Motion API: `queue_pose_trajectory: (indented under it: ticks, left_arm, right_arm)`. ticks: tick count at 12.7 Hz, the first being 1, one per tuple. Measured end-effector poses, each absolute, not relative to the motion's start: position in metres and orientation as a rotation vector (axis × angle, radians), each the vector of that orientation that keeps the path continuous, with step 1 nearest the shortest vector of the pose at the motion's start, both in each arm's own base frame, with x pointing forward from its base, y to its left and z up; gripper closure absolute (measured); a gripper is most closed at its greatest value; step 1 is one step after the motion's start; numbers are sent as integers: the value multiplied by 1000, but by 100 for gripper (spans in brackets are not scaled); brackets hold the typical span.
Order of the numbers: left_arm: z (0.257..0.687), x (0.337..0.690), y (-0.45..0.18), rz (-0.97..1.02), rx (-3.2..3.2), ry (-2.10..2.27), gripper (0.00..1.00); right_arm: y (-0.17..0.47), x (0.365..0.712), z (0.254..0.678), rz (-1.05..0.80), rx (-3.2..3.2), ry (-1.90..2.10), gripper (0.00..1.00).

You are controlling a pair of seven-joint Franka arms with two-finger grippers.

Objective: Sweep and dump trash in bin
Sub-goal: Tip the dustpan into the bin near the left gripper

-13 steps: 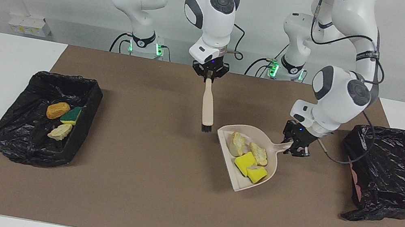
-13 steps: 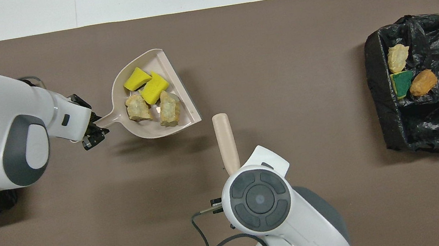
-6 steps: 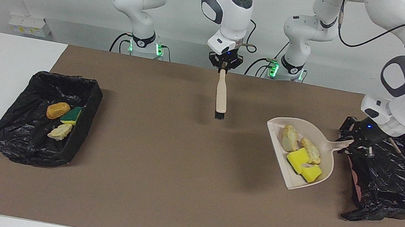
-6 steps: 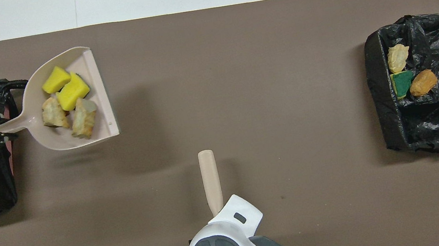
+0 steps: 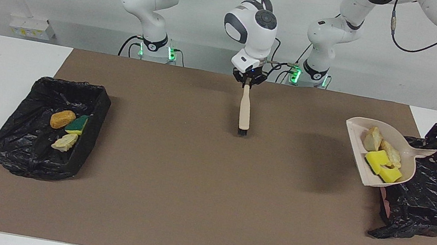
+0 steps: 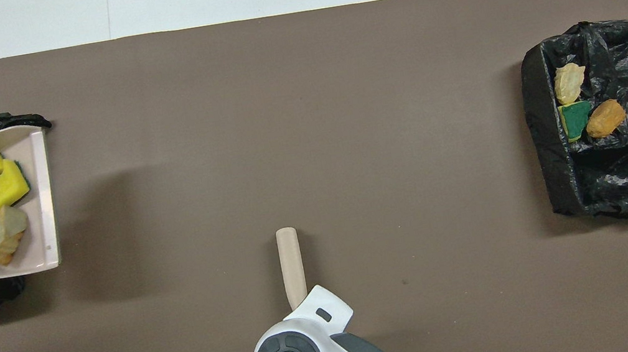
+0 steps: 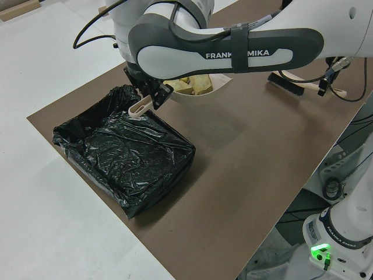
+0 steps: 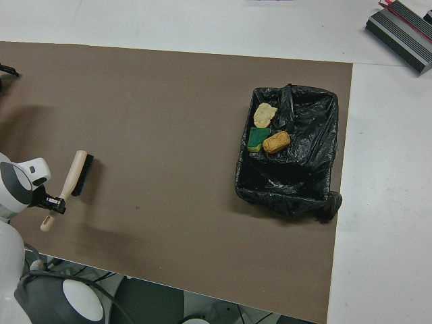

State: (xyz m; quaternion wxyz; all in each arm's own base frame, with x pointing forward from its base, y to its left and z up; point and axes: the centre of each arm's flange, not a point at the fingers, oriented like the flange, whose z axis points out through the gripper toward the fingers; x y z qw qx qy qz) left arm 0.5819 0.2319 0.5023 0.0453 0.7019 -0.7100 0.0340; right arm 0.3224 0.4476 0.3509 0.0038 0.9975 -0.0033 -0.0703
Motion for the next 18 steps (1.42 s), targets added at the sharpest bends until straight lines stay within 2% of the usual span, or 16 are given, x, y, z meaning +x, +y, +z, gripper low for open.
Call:
queue_pose_trajectory:
  ticks: [3,6,8,10,15,16,18]
  left_arm:
    - [517,574,296,-61,2207,-2288,68]
    - [524,591,311,-292,2309,-2414,68]
    - [526,601,307,-519,2403,-2437,68]
    - [525,611,289,-725,2401,-2487,68]
    - [528,621,258,-1270,2423,-2564,68]
    - [532,619,258,-1378,2399,-2584,68]
    - [545,617,256,-1577,2377,-2613,68]
  right_arm:
    - [442,321,346,-223,3115,-14,74]
    - [442,321,345,-224,3114,-16,74]
    - [441,323,345,-219,3117,-21,74]
    - [440,323,344,-218,3119,-23,65]
    - [440,324,344,-216,3120,-27,59]
    - [440,326,346,-212,3124,-31,56]
    - [435,339,360,-178,3147,-68,33]
